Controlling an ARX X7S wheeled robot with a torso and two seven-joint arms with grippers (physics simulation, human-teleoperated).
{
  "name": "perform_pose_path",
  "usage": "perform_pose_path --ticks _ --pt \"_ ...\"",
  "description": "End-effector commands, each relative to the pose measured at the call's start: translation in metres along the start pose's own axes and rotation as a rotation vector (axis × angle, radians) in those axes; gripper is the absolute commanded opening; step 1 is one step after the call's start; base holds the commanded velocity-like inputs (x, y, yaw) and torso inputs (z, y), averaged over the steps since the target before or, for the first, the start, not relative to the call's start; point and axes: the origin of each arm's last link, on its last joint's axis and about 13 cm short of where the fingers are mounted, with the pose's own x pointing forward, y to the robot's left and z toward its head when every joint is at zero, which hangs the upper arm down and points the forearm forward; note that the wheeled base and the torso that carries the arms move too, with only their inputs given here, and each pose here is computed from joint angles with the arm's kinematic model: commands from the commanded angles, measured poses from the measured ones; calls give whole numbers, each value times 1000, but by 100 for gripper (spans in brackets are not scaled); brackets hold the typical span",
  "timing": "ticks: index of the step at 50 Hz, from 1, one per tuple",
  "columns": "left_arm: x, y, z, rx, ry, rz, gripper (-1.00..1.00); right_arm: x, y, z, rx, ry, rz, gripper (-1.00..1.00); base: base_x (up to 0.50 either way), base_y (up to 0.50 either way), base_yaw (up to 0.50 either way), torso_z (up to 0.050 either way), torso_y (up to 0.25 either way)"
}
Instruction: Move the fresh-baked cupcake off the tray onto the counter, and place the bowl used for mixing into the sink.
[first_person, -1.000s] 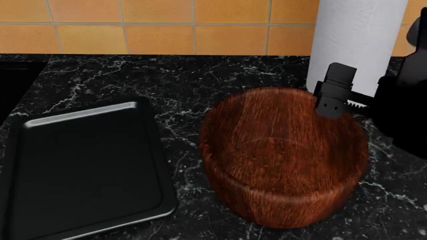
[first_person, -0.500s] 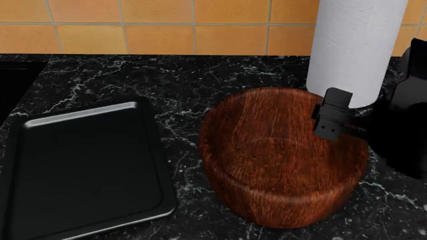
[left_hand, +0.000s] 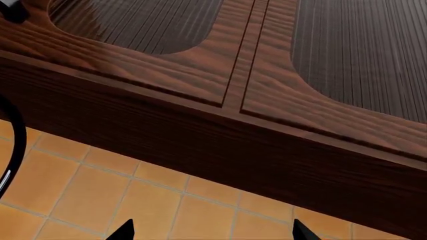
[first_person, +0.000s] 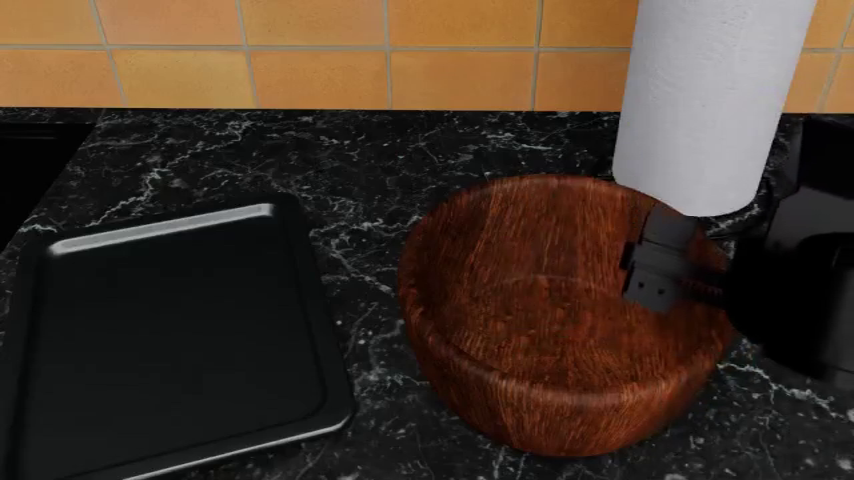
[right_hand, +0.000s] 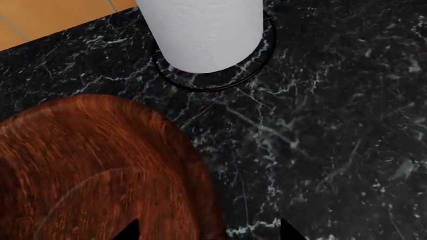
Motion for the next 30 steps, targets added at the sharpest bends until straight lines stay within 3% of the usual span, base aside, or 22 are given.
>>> perform_pose_path --ticks 1,30 --pt "0 0 0 -1 1 -2 100 4 -1 -3 -6 18 -6 100 0 0 0 0 0" --pt "0 0 0 -1 0 -5 100 15 -1 -12 -31 60 -1 100 0 0 0 0 0"
